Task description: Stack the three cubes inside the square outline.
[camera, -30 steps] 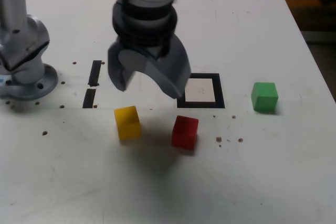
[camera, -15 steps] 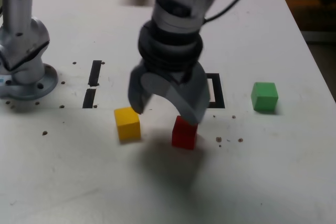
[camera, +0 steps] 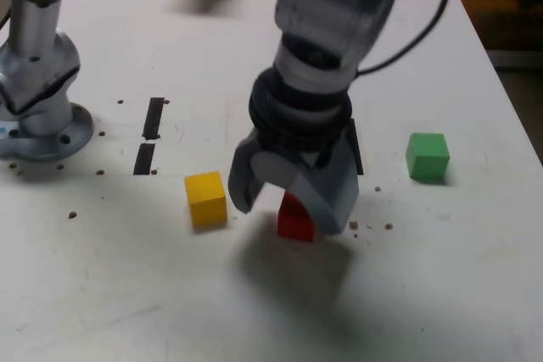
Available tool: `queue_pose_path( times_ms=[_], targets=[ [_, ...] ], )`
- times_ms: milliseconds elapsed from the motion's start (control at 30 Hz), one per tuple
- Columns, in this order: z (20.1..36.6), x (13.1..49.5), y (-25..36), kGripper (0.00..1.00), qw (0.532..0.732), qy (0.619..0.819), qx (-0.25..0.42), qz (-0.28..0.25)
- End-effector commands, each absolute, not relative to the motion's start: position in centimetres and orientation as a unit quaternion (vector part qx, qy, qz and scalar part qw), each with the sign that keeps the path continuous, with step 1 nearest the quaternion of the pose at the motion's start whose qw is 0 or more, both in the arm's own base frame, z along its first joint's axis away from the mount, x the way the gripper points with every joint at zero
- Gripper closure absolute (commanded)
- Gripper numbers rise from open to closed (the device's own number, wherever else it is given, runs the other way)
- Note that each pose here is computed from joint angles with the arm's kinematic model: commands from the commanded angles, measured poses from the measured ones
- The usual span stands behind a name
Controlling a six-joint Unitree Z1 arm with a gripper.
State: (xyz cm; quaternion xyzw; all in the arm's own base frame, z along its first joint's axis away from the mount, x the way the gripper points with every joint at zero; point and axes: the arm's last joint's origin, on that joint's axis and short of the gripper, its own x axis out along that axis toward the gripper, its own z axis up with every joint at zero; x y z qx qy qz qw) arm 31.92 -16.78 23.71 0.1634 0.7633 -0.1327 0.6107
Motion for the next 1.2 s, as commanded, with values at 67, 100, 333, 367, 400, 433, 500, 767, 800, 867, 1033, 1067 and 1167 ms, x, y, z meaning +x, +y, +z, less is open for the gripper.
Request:
queue_pose_path(
  times_ms=[67, 100, 333, 367, 400, 433, 500, 767, 800, 867, 1033, 1067, 1167],
  targets=[
    [22.7, 32.5, -17.0, 0.09, 0.607, 0.766, 0.161, -0.139],
    [22.4, 32.6, -17.1, 0.09, 0.607, 0.766, 0.160, -0.140],
    [20.8, 33.3, -17.1, 0.09, 0.604, 0.769, 0.156, -0.144],
    [20.6, 33.4, -17.1, 0.09, 0.604, 0.769, 0.155, -0.144],
    [20.5, 33.4, -17.1, 0.09, 0.604, 0.769, 0.155, -0.143],
    [20.3, 33.4, -17.1, 0.09, 0.604, 0.769, 0.154, -0.143],
    [20.1, 33.4, -17.0, 0.09, 0.606, 0.768, 0.152, -0.142],
    [19.8, 33.3, -17.0, 0.21, 0.607, 0.769, 0.147, -0.136],
    [19.8, 33.3, -16.9, 0.25, 0.607, 0.770, 0.146, -0.135],
    [19.7, 33.2, -16.9, 0.37, 0.605, 0.771, 0.143, -0.134],
    [19.8, 33.3, -16.9, 0.68, 0.610, 0.768, 0.140, -0.137],
    [19.9, 33.4, -16.9, 0.74, 0.613, 0.765, 0.141, -0.140],
    [20.1, 33.7, -17.1, 0.90, 0.624, 0.754, 0.142, -0.150]
  ],
)
